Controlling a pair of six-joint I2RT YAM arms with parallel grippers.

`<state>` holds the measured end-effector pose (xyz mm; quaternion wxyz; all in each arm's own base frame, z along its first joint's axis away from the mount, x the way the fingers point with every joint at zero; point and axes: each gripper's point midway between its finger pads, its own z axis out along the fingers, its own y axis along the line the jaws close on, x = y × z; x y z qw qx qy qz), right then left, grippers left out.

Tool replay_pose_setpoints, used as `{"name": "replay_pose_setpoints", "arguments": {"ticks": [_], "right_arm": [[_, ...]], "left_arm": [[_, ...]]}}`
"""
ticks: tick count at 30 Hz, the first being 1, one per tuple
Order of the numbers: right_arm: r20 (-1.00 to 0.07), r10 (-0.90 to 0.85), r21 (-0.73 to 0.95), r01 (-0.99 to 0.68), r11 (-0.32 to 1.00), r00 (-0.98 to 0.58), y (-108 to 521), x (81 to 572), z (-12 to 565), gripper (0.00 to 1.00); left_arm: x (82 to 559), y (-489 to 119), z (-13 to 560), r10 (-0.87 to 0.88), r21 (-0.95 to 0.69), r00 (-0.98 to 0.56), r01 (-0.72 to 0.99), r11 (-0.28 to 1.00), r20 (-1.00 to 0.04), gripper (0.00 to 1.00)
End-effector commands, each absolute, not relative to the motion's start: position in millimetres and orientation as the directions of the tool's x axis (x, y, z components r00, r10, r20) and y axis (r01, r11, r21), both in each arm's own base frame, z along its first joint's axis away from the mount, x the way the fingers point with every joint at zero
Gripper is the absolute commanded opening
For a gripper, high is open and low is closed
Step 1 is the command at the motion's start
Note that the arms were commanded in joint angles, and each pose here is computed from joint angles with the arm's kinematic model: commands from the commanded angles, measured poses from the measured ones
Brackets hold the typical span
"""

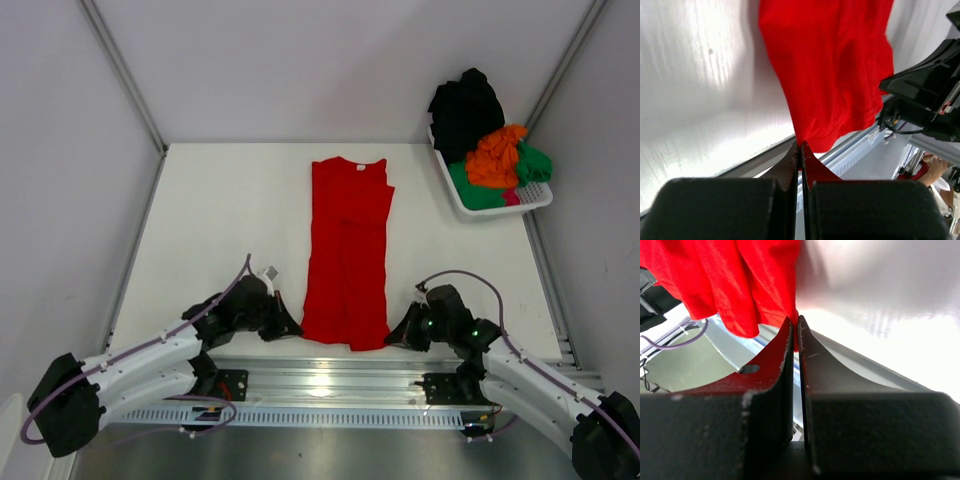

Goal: Fold and stack the t-shirts
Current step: Fold the tshirt

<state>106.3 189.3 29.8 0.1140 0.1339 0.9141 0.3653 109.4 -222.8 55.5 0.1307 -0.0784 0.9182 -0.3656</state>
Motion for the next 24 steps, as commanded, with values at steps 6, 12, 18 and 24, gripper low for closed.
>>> {"name": "replay_pose_setpoints", "arguments": {"ticks": [6, 12, 18, 24], "right_arm": [[-0.256, 0.355, 0.75, 0.047, 0.66, -0.899, 202.2, 140.6, 80.7, 0.0], [-0.4, 0.367, 0.725, -0.045, 0.687, -0.84, 203.0, 181.2, 118.6, 0.0], [-0.414, 0.401, 0.749, -0.055, 0.66, -0.817, 195.6, 229.9, 132.0, 0.0], [-0.487, 0.327, 0.706, -0.144, 0.694, -0.81, 199.2, 272.0, 144.5, 0.0]], "left_arm": [[137.4, -230.2, 95.4, -0.258, -0.68, -0.918, 0.017, 0.733, -0.301, 0.01], [170.3, -228.3, 143.3, -0.288, -0.662, -0.854, 0.086, 0.744, -0.434, 0.01], [203.4, -228.8, 165.8, -0.285, -0.652, -0.823, 0.129, 0.747, -0.491, 0.01], [239.6, -235.2, 192.5, -0.279, -0.648, -0.788, 0.191, 0.737, -0.549, 0.01]]}}
